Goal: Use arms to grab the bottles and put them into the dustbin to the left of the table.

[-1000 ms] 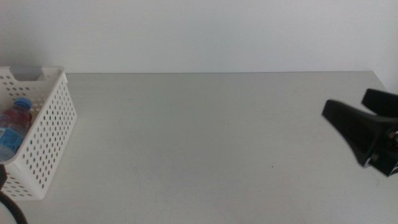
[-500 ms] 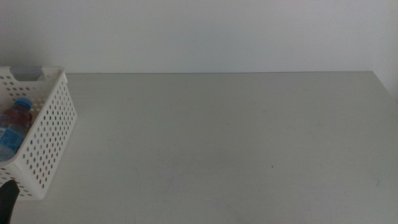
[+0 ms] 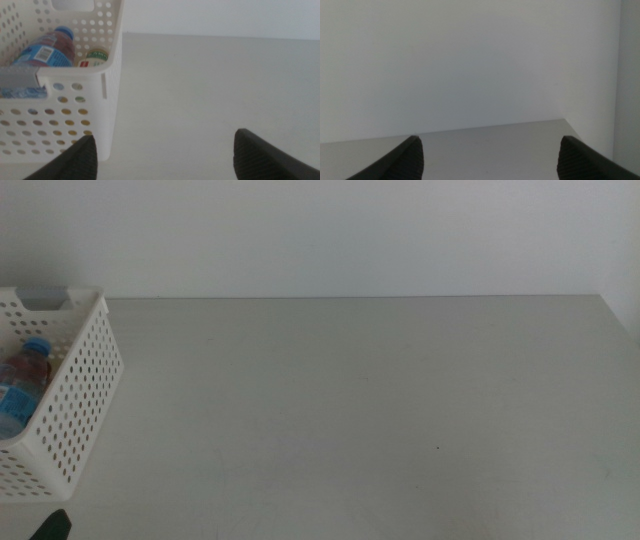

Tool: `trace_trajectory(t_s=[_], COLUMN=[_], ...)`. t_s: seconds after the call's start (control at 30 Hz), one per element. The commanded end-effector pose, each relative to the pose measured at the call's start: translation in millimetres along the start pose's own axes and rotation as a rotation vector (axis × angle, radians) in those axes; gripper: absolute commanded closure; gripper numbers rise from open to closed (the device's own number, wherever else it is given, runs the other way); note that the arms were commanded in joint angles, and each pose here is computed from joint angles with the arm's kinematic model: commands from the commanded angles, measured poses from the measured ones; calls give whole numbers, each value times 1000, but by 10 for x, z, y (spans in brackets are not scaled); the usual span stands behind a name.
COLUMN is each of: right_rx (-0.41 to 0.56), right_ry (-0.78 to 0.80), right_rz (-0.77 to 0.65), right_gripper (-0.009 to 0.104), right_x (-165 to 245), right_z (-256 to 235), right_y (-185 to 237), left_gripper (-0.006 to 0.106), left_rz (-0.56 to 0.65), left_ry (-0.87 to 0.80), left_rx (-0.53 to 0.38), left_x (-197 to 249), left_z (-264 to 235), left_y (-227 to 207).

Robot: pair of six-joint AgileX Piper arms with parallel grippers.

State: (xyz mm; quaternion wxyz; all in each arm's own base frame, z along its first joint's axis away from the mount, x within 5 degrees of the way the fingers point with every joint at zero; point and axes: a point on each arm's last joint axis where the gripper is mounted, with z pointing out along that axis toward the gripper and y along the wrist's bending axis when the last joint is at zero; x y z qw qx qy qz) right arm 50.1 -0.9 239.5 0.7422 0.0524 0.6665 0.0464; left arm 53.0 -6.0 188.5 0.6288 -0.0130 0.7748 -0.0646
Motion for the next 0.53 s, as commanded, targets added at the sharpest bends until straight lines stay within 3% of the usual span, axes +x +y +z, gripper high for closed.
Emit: trace_trajectory(t_s=[0.0,0.17,0.5], right_rx=[-7,-2,8], right_ry=[-81,-39,33], right_rz=[-32,-32,-32], right_gripper=[24,24,24], right_x=[-55,151,334], right_z=[-12,-6,7], right_y=[7,-22,-49], left_gripper=[7,7,7], left_rz=[-10,-8,-8], left_ry=[-106,-12,-7], left_rx=[5,1,1], left_x=[-72,92,99], left_z=[-20,18,19], left_y=[-1,13,14])
